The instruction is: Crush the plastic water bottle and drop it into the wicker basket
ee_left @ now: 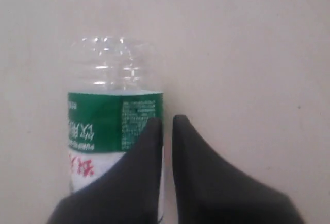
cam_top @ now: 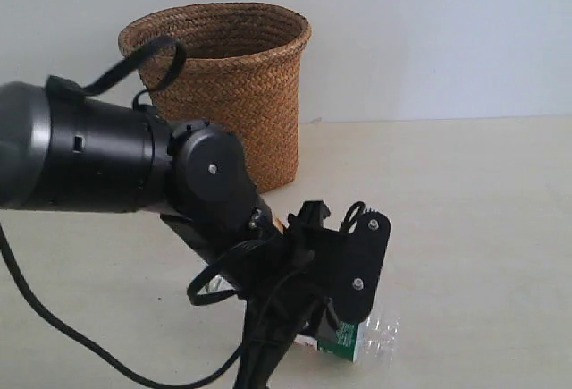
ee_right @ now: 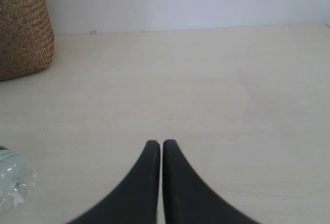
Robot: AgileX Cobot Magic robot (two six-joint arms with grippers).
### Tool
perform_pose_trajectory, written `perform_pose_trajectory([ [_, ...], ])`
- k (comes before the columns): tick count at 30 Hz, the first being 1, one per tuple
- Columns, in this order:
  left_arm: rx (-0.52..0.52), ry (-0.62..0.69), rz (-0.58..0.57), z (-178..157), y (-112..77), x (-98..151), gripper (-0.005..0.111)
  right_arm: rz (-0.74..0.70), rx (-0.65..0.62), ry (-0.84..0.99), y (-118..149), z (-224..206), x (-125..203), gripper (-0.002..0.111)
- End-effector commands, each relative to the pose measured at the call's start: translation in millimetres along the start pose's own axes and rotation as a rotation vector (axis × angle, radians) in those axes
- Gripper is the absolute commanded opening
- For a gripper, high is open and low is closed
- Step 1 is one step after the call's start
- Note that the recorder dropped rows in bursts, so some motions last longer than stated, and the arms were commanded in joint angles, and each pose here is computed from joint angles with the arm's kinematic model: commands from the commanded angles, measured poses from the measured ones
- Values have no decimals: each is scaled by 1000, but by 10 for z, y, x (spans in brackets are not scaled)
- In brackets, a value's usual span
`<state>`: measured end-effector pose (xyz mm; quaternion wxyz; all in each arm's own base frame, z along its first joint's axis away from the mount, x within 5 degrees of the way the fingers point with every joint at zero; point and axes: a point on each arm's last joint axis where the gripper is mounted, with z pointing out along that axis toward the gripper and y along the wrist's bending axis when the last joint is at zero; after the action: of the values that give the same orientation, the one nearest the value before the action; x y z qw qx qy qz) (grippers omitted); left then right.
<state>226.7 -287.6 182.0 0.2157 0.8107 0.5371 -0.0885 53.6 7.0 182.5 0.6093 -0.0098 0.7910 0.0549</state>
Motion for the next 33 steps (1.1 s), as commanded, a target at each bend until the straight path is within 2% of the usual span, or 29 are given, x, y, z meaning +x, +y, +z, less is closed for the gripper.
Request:
perform_pose_trajectory([
  [1, -126, 222, 21, -343, 206, 203, 4, 1, 1, -10, -1, -4, -6, 0],
  [2, -146, 383, 6, -457, 289, 391, 4, 1, 1, -10, -1, -4, -6, 0],
  [4, -200, 563, 2, -592, 400, 663, 4, 1, 1, -10, -1, -4, -6, 0],
  [6, -230, 592, -42, -642, 452, 788, 7, 1, 1, -10, -1, -4, -6, 0],
  [12, -273, 544, -112, -570, 550, 942, 56, 1, 1, -10, -1, -4, -6, 0],
  [13, -268, 541, -117, -514, 555, 954, 60, 1, 1, -10, -1, -4, -6, 0],
  [20, -174, 560, -126, -128, 521, 1077, 59, 1, 1, -10, -1, -4, -6, 0],
  [23, -152, 531, -171, -98, 494, 1060, 59, 1, 1, -10, -1, -4, -6, 0],
  [28, -16, 511, -133, -80, 388, 1036, 59, 1, 1, -10, -1, -4, -6, 0],
  [33, 9, 487, -143, -64, 359, 1019, 59, 1, 1, -10, -1, -4, -6, 0],
])
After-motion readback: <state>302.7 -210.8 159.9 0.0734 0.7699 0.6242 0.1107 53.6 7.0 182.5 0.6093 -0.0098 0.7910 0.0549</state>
